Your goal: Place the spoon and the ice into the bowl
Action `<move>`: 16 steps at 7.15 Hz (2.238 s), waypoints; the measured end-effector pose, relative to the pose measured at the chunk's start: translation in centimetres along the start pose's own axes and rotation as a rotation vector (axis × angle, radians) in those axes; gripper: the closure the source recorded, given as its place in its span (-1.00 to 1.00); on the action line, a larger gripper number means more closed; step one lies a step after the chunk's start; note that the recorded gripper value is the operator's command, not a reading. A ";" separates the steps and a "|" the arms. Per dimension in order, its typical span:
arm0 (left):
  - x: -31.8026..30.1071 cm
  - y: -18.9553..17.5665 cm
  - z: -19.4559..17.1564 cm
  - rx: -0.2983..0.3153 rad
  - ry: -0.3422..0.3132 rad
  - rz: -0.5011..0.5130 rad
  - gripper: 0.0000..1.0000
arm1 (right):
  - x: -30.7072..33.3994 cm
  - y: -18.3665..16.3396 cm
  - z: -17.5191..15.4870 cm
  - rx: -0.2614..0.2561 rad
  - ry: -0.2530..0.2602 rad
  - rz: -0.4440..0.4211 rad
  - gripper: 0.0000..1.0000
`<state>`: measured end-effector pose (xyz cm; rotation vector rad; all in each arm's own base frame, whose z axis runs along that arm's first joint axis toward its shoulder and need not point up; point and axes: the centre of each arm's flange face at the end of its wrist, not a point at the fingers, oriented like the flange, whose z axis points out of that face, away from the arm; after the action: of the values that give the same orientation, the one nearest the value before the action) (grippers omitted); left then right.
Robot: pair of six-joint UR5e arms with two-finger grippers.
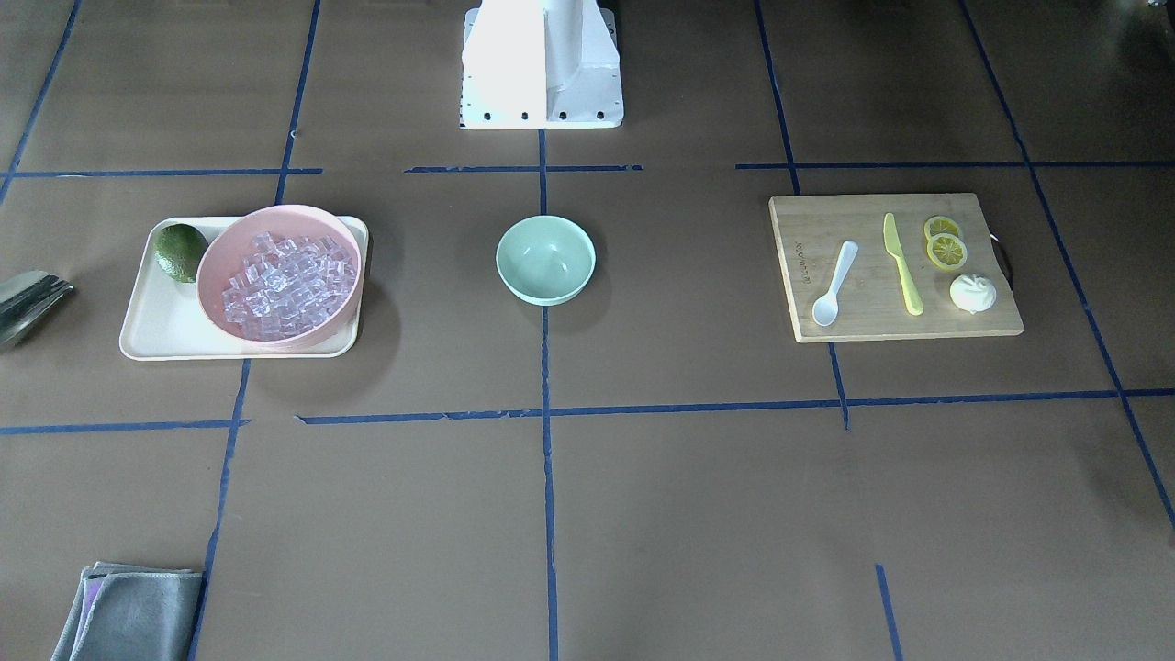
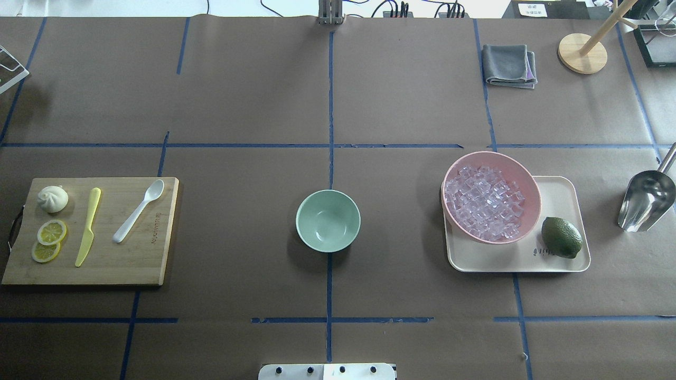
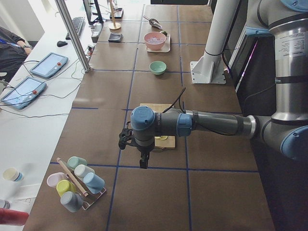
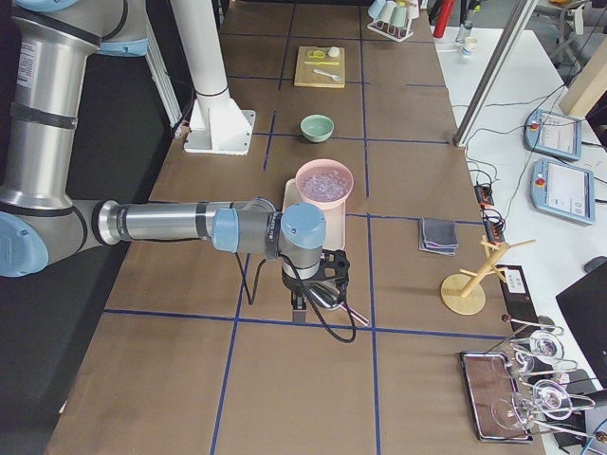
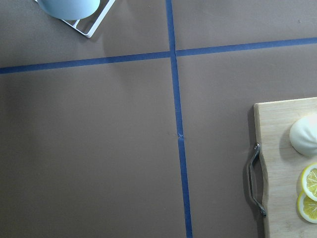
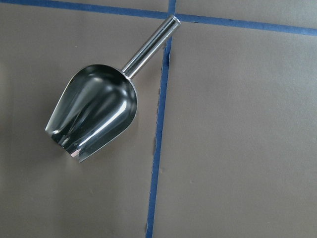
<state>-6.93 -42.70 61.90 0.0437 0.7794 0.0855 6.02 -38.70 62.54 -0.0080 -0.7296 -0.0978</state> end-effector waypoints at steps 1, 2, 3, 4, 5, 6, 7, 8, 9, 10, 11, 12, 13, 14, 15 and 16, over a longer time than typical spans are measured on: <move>0.1 0.0 -0.1 0.002 -0.001 0.003 -1.00 | 0.0 0.0 0.0 0.000 0.000 0.001 -1.00; 0.3 0.0 -0.3 0.005 -0.002 0.009 -1.00 | 0.0 0.0 0.0 0.000 0.000 0.002 -1.00; 0.3 0.0 -0.2 0.004 -0.004 0.011 -1.00 | 0.0 -0.1 0.0 0.001 0.000 0.003 -1.00; 0.5 -0.4 -0.1 0.005 -0.006 0.016 -1.00 | -0.1 -0.1 0.0 0.000 -0.001 0.003 -1.00; 1.1 -1.4 -0.6 0.020 -0.007 0.035 -1.00 | -0.1 -0.1 0.0 -0.001 -0.001 0.002 -1.00; 2.5 -3.5 -1.6 0.058 -0.008 0.080 -1.00 | -0.1 -0.2 0.1 -0.002 -0.001 0.001 -1.00; 4.0 -5.5 -2.8 0.103 -0.008 0.136 -1.00 | -0.1 -0.2 0.1 -0.002 0.000 0.001 -1.00; 5.2 -6.8 -3.6 0.147 -0.007 0.190 -1.00 | -0.1 -0.2 0.1 -0.003 0.000 0.001 -1.00; 6.0 -7.4 -3.6 0.175 -0.006 0.238 -1.00 | -0.1 -0.2 0.1 -0.003 0.000 0.002 -1.00; 7.6 -7.8 -2.9 0.183 -0.001 0.292 -1.00 | -0.1 -0.2 0.1 -0.003 0.000 0.003 -1.00; 10.5 -8.4 -1.5 0.194 0.012 0.383 -1.00 | 0.0 -0.2 0.1 -0.003 -0.001 0.004 -1.00; 14.1 -8.8 0.6 0.199 0.034 0.490 -1.00 | 0.0 -0.2 0.1 -0.003 -0.002 0.005 -1.00; 18.2 -9.2 3.0 0.186 0.063 0.591 -1.00 | -0.1 -0.2 0.1 -0.003 -0.003 0.005 -1.00; 22.5 -9.7 5.2 0.163 0.090 0.678 -1.00 | -0.1 -0.2 0.1 -0.003 -0.003 0.005 -1.00; 26.2 -9.6 7.3 0.139 0.103 0.735 -1.00 | -0.1 -0.2 0.1 -0.003 -0.003 0.004 -1.00; 29.3 -8.9 9.5 0.116 0.106 0.759 -1.00 | -0.1 -0.2 0.1 -0.002 -0.003 0.004 -1.00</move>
<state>21.05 -48.92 47.56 0.4475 0.8393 0.7670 5.86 -38.91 62.53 -0.0117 -0.7327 -0.0947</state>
